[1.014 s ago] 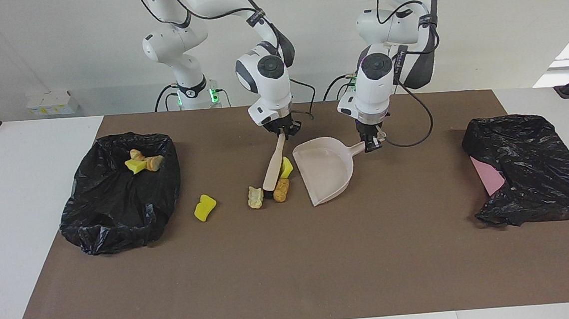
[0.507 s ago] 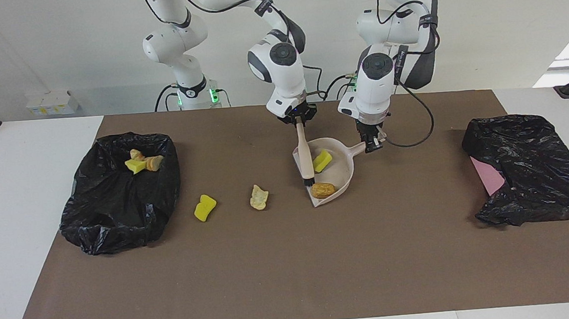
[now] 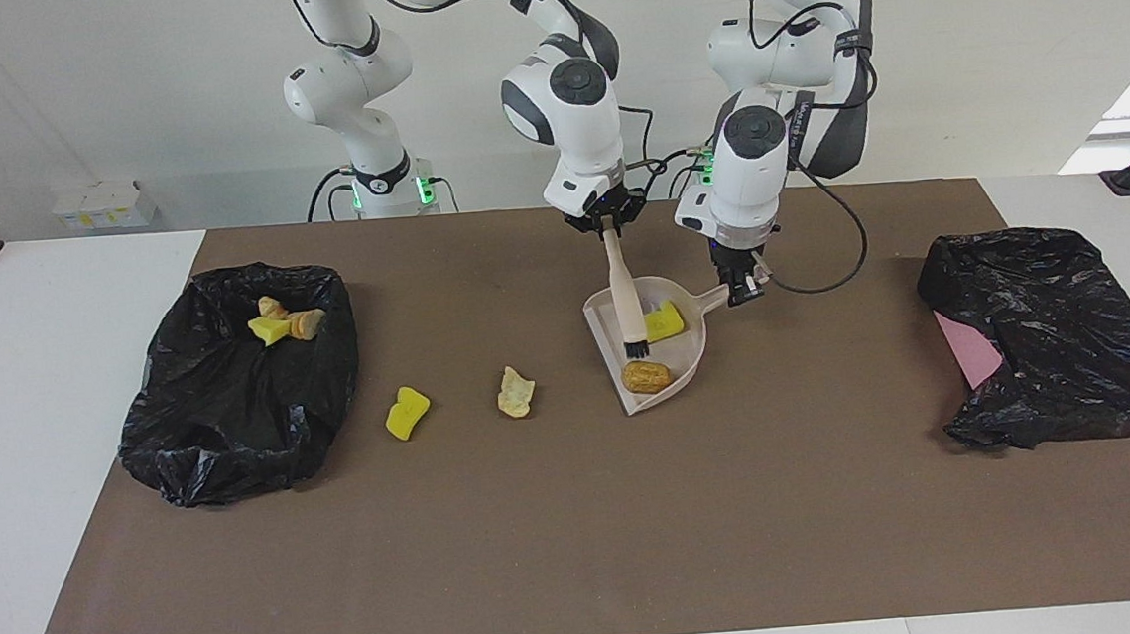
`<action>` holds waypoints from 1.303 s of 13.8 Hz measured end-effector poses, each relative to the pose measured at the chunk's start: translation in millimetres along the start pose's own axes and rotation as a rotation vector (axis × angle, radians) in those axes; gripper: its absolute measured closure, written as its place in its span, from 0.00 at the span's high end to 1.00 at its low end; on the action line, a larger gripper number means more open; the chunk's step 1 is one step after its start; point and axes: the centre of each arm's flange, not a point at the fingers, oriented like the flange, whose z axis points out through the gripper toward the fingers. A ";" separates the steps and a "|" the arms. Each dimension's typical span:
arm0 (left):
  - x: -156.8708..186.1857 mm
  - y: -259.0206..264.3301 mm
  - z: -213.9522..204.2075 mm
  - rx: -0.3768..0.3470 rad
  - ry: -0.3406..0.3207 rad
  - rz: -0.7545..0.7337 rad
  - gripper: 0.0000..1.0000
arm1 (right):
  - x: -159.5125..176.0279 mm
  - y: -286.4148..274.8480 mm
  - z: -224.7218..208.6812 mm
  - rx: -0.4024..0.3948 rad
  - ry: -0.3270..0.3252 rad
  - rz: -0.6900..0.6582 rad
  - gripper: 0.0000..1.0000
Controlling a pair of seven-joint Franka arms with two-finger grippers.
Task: Sweep and dump trash in bin
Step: 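Sweep debris with the right gripper into the dustpan held by the left gripper, then move the brush with the right gripper toward the far crumb, then sweep the crumb with the right gripper into the dustpan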
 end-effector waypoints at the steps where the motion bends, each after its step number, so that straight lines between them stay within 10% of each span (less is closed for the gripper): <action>1: -3.4 -3.1 0.4 -0.001 0.007 -0.013 0.32 | 10.0 16.3 1.9 -0.039 0.007 0.005 0.26; 7: 2.3 -11.5 9.5 0.024 0.049 -0.039 0.32 | 57.1 130.2 8.9 -0.319 -0.004 0.080 0.26; 18: 12.8 -8.6 17.7 0.022 0.053 -0.054 0.32 | 67.2 251.1 39.6 -0.410 -0.069 0.086 0.26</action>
